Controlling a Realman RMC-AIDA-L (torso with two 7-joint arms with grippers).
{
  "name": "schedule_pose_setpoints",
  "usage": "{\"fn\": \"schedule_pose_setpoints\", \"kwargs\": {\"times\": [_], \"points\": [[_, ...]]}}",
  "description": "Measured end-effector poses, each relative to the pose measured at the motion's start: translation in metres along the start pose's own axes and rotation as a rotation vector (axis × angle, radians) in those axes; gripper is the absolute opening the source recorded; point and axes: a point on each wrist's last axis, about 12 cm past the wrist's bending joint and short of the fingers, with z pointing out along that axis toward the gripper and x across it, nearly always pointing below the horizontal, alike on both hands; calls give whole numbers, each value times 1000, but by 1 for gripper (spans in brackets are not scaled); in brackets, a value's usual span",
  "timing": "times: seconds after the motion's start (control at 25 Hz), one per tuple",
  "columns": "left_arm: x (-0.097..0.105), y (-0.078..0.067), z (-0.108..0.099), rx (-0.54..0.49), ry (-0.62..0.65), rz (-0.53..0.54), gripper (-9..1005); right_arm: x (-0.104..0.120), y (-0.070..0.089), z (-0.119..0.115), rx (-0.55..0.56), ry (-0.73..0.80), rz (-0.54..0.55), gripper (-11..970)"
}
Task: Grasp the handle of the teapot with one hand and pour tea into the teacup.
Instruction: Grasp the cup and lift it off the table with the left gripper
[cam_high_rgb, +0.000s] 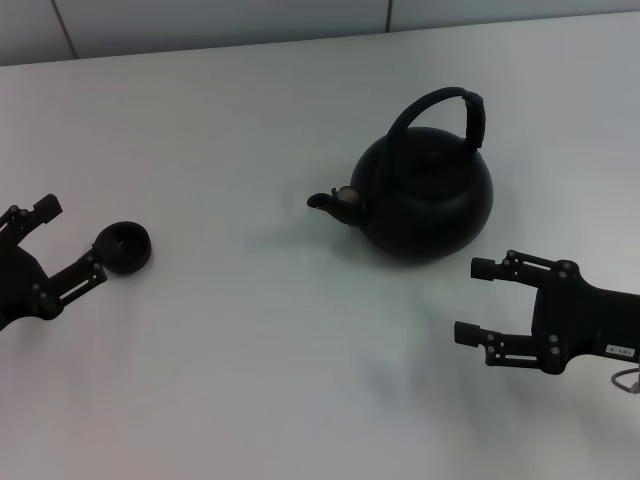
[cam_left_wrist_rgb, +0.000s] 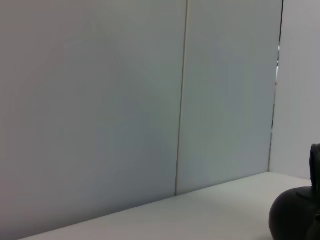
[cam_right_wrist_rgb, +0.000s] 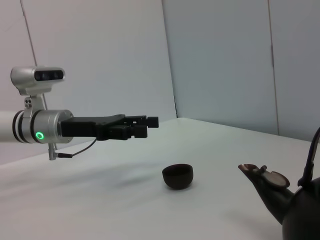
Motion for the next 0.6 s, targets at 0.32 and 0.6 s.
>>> {"fn": "schedule_pose_setpoints", "kwargs": {"times": [0.32, 0.6], "points": [[13, 5, 3, -29, 126, 36, 857, -1, -1, 2, -3, -3, 4, 812], [21, 7, 3, -47, 200, 51, 858, -1, 0, 3, -6, -6, 11, 812]]}}
